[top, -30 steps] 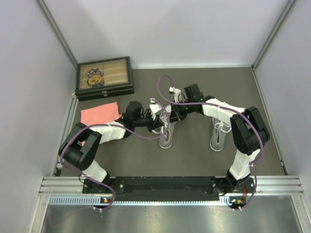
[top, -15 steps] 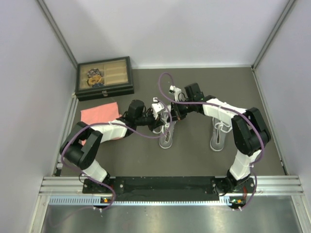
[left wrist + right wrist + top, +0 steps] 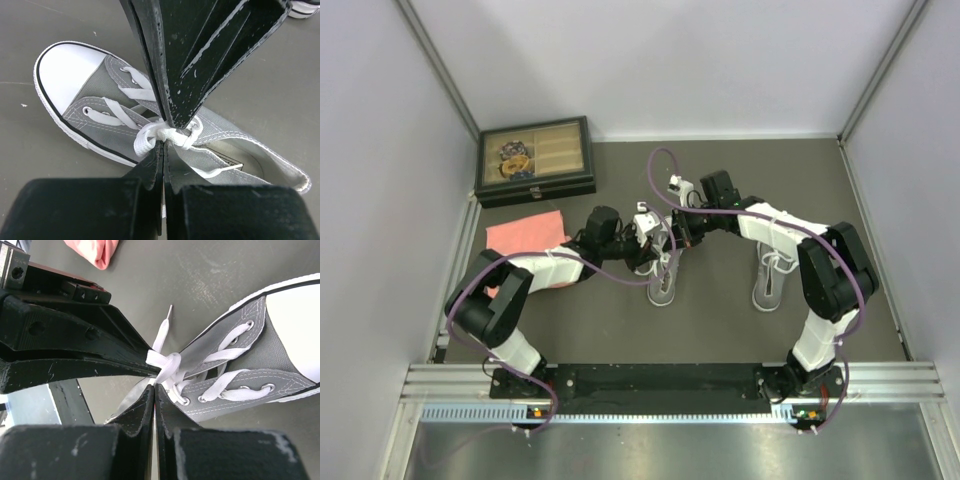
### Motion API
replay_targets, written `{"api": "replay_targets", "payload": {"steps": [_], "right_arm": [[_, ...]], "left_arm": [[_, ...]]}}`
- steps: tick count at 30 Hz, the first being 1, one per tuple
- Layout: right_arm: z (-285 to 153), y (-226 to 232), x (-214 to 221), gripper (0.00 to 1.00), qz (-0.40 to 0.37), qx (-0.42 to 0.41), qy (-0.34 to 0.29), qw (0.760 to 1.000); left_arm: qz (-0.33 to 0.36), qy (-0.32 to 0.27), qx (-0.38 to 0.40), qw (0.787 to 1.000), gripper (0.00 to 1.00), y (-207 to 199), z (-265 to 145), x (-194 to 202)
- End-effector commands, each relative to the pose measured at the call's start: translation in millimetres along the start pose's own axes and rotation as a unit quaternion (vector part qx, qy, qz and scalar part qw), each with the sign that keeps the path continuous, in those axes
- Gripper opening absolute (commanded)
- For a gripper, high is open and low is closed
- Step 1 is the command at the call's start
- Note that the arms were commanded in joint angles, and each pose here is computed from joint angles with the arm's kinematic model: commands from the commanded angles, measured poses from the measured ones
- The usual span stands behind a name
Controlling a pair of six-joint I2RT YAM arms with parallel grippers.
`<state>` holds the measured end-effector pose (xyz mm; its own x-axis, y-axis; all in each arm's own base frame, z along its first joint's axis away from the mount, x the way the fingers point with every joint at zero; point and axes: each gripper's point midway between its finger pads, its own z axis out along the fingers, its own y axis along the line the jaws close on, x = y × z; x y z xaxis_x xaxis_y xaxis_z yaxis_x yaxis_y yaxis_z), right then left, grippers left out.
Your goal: Tie the shoes
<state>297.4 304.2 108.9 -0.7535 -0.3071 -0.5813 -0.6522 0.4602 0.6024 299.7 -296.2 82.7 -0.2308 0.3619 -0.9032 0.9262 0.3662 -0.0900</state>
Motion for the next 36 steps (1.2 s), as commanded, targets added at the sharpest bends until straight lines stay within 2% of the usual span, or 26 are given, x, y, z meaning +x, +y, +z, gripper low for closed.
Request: {"api": "replay_targets", "payload": {"steps": [1, 13, 14, 15, 19, 27, 32, 36], "right_arm": [[-6.8, 22.4, -31.5, 0.0, -0.042, -0.023, -0.038, 0.998], [-8.3, 23.4, -32.9, 0.0, -0.045, -0.022, -0.038, 0.998], [-8.4, 23.1, -31.4, 0.02, -0.045, -0.021, -0.036, 0.998], [-9.1, 23.9, -30.7, 0.08, -0.045, -0.022, -0.034, 0.998], [-13.0, 23.9, -30.4, 0.13, -0.048, -0.021, -0.034, 0.998], [-27.5, 23.8, -39.0, 0.3, -0.043, -0.023, -0.048, 0.998], [-44.2, 14.3, -53.3, 0.31, -0.02, -0.018, -0.076, 0.997], [-42.6, 2.6, -48.8, 0.26, -0.006, -0.005, -0.069, 0.998]], "left_arm": [[0.016, -0.044, 0.007, 0.999, 0.0, -2.4, 1.1, -39.5], [0.013, -0.064, 0.013, 0.998, 0.0, -9.0, -1.2, -50.8], [0.013, -0.065, 0.012, 0.998, 0.0, -8.9, -1.2, -50.3], [0.007, -0.069, 0.008, 0.998, 0.0, -7.2, -0.3, -50.9], [0.004, -0.087, 0.005, 0.996, 0.0, -7.8, -0.4, -48.2], [-0.006, -0.102, 0.004, 0.995, 0.0, -6.9, 0.4, -49.2], [-0.006, -0.104, 0.002, 0.995, 0.0, -4.4, -0.5, -48.7], [-0.005, -0.102, 0.003, 0.995, 0.0, -4.2, -0.5, -47.2]]}}
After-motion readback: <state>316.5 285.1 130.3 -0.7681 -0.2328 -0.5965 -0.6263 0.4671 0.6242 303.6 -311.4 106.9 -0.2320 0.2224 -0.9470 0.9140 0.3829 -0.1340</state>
